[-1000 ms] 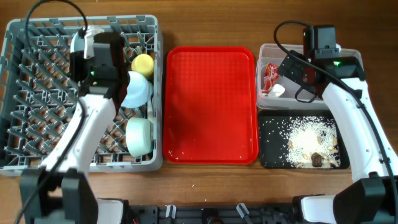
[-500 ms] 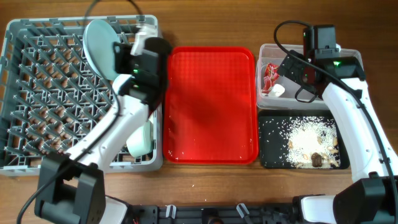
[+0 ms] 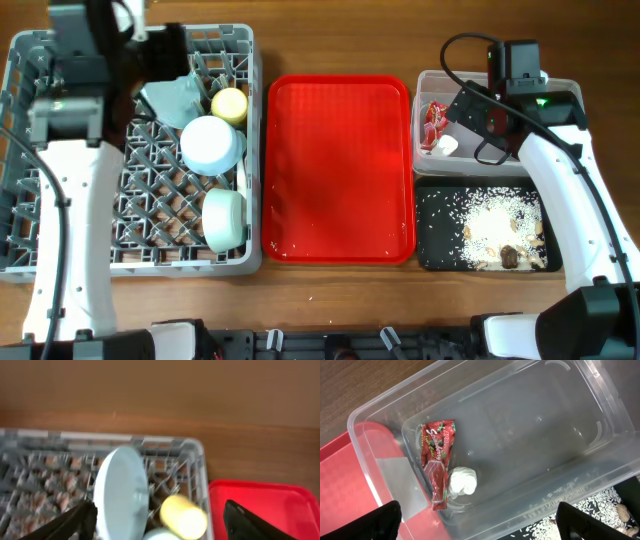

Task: Sort waste into correct bins and load items into the dishwasher rack

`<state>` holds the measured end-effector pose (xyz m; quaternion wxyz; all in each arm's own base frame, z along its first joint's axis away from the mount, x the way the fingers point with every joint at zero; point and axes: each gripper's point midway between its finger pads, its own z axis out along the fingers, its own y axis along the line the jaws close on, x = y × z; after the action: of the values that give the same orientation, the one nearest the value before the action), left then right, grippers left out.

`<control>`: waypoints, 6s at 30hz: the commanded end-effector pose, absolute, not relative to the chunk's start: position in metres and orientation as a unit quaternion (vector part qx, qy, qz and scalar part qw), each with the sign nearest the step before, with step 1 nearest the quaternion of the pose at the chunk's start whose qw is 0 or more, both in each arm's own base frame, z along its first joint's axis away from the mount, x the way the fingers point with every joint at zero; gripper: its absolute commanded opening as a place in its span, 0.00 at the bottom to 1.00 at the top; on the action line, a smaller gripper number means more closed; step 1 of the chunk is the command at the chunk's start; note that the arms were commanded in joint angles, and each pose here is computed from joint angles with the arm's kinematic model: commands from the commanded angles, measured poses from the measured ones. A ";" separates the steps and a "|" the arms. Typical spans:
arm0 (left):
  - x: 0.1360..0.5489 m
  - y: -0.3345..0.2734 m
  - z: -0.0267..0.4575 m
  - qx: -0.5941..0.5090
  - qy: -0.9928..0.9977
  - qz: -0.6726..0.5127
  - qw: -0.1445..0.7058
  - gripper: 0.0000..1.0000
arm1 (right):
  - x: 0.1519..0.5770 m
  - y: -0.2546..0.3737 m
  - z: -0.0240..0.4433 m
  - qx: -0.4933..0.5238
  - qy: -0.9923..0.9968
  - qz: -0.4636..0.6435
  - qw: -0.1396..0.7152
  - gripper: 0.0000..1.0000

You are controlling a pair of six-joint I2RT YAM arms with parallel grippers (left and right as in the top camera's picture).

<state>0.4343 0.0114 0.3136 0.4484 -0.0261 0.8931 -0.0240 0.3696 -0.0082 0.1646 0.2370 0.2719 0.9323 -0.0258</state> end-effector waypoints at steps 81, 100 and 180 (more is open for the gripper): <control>0.335 -0.108 0.060 -0.045 0.984 0.028 0.172 0.04 | 0.370 -0.009 0.162 0.265 0.935 -0.029 0.233 1.00; 0.352 -0.108 0.067 0.115 0.970 0.065 0.203 0.04 | 0.370 -0.009 0.162 0.266 0.935 -0.029 0.233 1.00; 0.351 -0.042 0.347 -0.149 0.873 -0.112 0.451 1.00 | 0.242 0.050 0.174 0.066 0.705 0.215 0.672 1.00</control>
<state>0.3509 -0.0428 0.3467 0.4509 -0.1452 0.8740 -0.1084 0.2432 0.0458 0.1728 0.6733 0.0707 0.7073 0.2037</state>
